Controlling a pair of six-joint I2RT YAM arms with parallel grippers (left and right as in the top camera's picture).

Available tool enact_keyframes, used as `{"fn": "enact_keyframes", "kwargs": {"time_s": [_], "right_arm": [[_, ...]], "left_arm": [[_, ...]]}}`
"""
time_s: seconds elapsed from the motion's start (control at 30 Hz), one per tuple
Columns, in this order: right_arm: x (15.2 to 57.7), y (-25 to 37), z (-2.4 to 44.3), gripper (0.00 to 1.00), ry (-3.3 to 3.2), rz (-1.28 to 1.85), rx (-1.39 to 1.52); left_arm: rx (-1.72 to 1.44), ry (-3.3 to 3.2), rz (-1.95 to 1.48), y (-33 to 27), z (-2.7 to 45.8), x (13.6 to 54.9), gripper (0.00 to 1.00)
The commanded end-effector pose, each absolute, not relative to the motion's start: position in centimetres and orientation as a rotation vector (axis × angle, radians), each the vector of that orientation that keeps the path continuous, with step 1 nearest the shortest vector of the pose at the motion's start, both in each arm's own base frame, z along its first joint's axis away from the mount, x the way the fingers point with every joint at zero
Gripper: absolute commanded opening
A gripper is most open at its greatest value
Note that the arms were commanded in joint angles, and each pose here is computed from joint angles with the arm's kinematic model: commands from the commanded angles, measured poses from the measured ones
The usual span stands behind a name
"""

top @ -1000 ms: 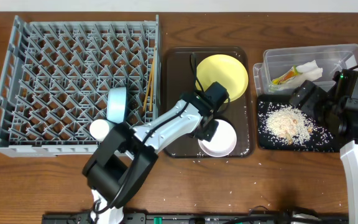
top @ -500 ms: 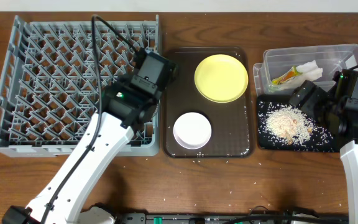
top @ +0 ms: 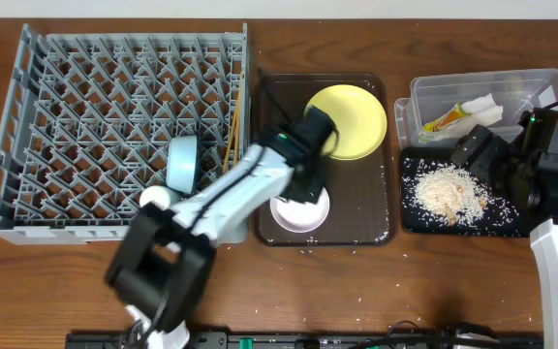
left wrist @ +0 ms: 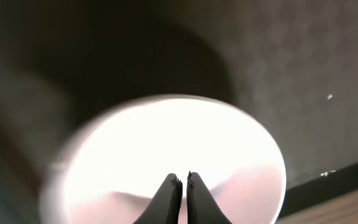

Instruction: Sort waste into correct bins and load items into the dishwasher

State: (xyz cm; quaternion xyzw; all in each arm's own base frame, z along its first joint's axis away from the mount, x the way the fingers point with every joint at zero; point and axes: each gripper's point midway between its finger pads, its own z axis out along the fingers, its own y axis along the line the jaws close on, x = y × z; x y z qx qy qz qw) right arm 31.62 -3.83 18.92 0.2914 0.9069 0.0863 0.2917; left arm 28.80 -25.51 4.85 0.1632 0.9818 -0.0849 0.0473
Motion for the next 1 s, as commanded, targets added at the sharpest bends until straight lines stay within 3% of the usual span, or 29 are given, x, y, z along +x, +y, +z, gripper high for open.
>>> {"fn": "enact_keyframes", "kwargs": {"time_s": [0.0,0.1,0.2,0.33,0.43,0.5,0.6,0.8,0.9,0.97], "right_arm": [[31.6,-4.1,19.5,0.99,2.393,0.234,0.794],[31.6,-4.1,19.5,0.99,2.393,0.234,0.794],[31.6,-4.1,19.5,0.99,2.393,0.234,0.794],[31.6,-4.1,19.5,0.99,2.393,0.234,0.794],[31.6,-4.1,19.5,0.99,2.393,0.234,0.794],[31.6,-4.1,19.5,0.99,2.393,0.234,0.794],[31.6,-4.1,19.5,0.99,2.393,0.234,0.794],[31.6,-4.1,19.5,0.99,2.393,0.234,0.794],[31.6,-4.1,19.5,0.99,2.393,0.234,0.794],[31.6,-4.1,19.5,0.99,2.393,0.234,0.794]], "left_arm": [[0.478,3.097,-0.411,-29.3,2.0,25.9,0.08],[0.656,3.015,-0.854,-36.2,3.5,23.2,0.07],[0.809,2.899,-0.907,-38.2,6.9,22.8,0.07],[0.625,2.875,-0.507,-32.0,9.2,27.1,0.27],[0.493,2.879,-0.23,-27.0,8.6,29.8,0.5],[0.469,2.901,-0.218,-26.4,7.2,30.2,0.57],[0.513,2.982,-0.272,-27.1,3.8,29.2,0.57],[0.583,3.08,-0.406,-28.9,0.3,27.4,0.46],[0.593,3.093,-0.395,-29.0,-0.3,27.1,0.08],[0.584,3.086,-0.382,-28.7,0.2,27.4,0.07]]}}
